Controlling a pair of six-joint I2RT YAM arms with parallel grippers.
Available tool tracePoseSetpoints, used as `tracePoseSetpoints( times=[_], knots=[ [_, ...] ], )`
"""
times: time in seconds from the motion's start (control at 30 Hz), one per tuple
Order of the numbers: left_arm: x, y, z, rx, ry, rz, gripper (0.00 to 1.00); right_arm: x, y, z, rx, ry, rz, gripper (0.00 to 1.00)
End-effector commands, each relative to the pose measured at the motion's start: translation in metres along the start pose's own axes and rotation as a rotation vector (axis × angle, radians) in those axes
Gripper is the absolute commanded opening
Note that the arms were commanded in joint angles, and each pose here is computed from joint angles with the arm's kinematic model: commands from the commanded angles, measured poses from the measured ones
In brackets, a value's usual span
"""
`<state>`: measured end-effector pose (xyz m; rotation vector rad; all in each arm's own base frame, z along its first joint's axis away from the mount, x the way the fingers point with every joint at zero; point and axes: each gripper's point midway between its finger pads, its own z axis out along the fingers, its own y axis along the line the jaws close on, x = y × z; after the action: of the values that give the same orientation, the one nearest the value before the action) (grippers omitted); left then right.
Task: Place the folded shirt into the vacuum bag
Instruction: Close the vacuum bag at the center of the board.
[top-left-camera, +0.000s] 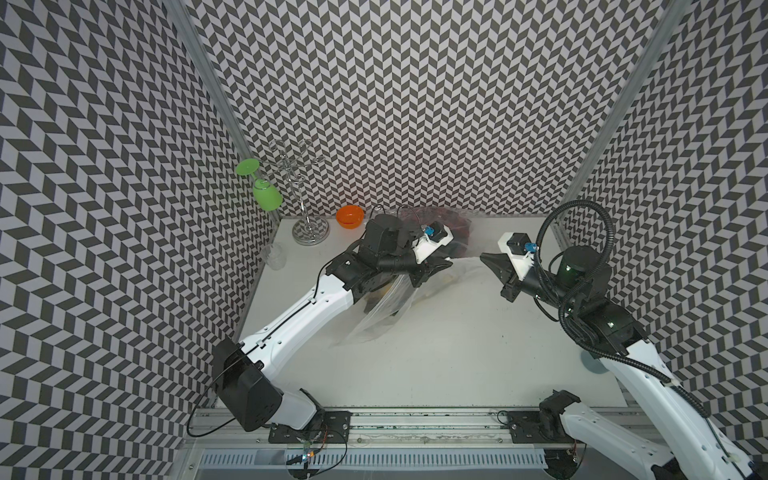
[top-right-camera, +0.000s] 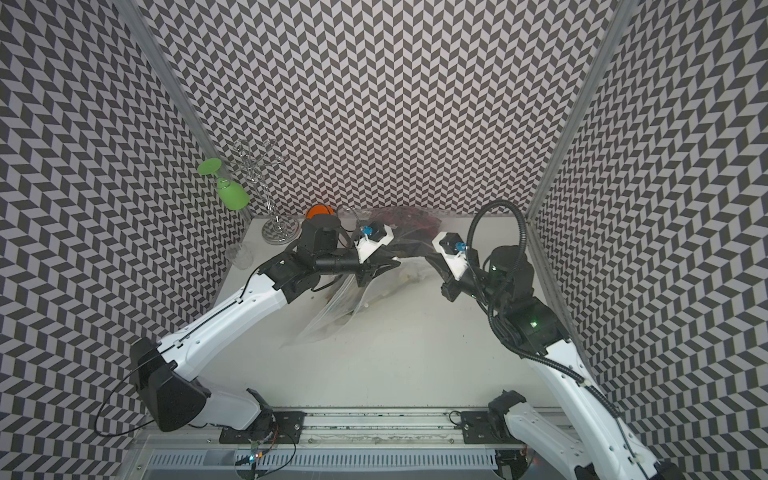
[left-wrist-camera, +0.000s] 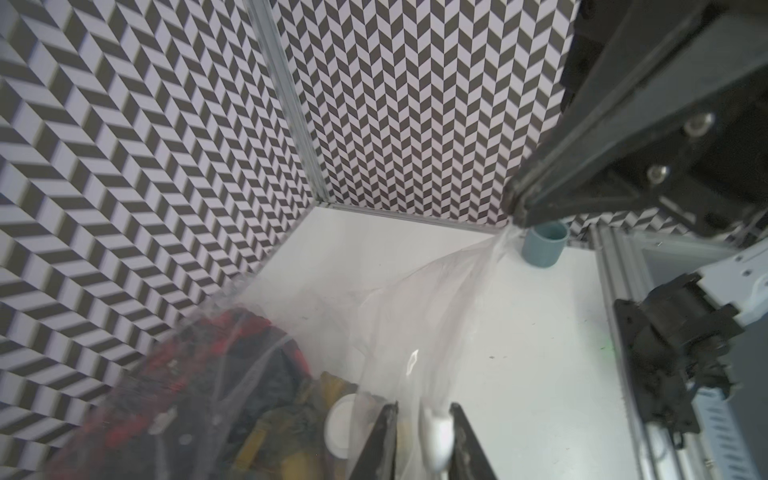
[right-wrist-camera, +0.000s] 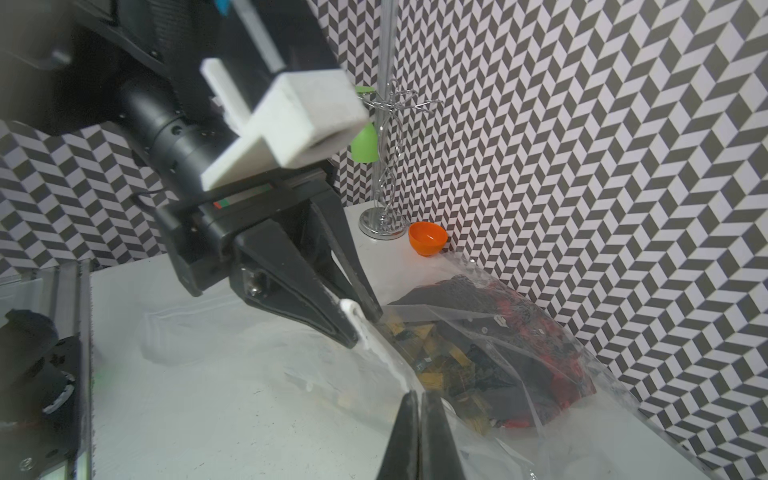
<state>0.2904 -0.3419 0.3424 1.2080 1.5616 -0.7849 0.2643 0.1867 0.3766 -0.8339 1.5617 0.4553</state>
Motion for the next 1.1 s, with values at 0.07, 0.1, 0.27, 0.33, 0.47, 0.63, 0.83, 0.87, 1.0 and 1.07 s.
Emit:
tracePoseSetpoints(
  times=[0.07,0.1,0.27,0.33,0.47,0.63,0.83,0.87,1.0,1.07],
  knots=[
    [-0.021,0.005,-0.022,-0.033,-0.085,-0.004,0.56,-0.031,-0.007,-0.008,0.036,-0.083,-0.015,0.0],
    [-0.023,0.002,-0.023,-0.022,-0.092,0.0,0.59,-0.031,-0.006,-0.008,0.026,-0.079,-0.014,0.0],
    [-0.026,-0.007,-0.027,0.017,-0.109,0.027,0.68,-0.034,0.0,-0.007,-0.016,-0.081,-0.012,0.0],
    [-0.023,-0.008,-0.024,0.032,-0.098,0.035,0.68,-0.034,0.001,-0.006,-0.021,-0.08,-0.009,0.0],
    [-0.019,-0.02,-0.018,0.094,-0.067,0.024,0.68,-0.032,0.002,-0.004,-0.029,-0.074,0.002,0.0],
    [-0.02,-0.036,-0.015,0.111,-0.086,0.027,0.69,-0.032,0.003,-0.003,-0.034,-0.072,0.007,0.0],
    [-0.012,-0.044,0.008,0.133,-0.045,0.027,0.68,-0.033,0.003,-0.003,-0.036,-0.073,0.006,0.0],
    [-0.007,-0.042,0.012,0.128,-0.026,0.024,0.67,-0.034,0.003,-0.004,-0.038,-0.076,0.003,0.0],
    [-0.001,-0.026,0.021,0.084,0.008,0.027,0.58,-0.035,0.005,-0.004,-0.047,-0.077,0.002,0.0],
    [-0.004,-0.021,0.024,0.081,0.005,0.029,0.46,-0.035,0.005,-0.005,-0.048,-0.077,0.003,0.0]
  ],
)
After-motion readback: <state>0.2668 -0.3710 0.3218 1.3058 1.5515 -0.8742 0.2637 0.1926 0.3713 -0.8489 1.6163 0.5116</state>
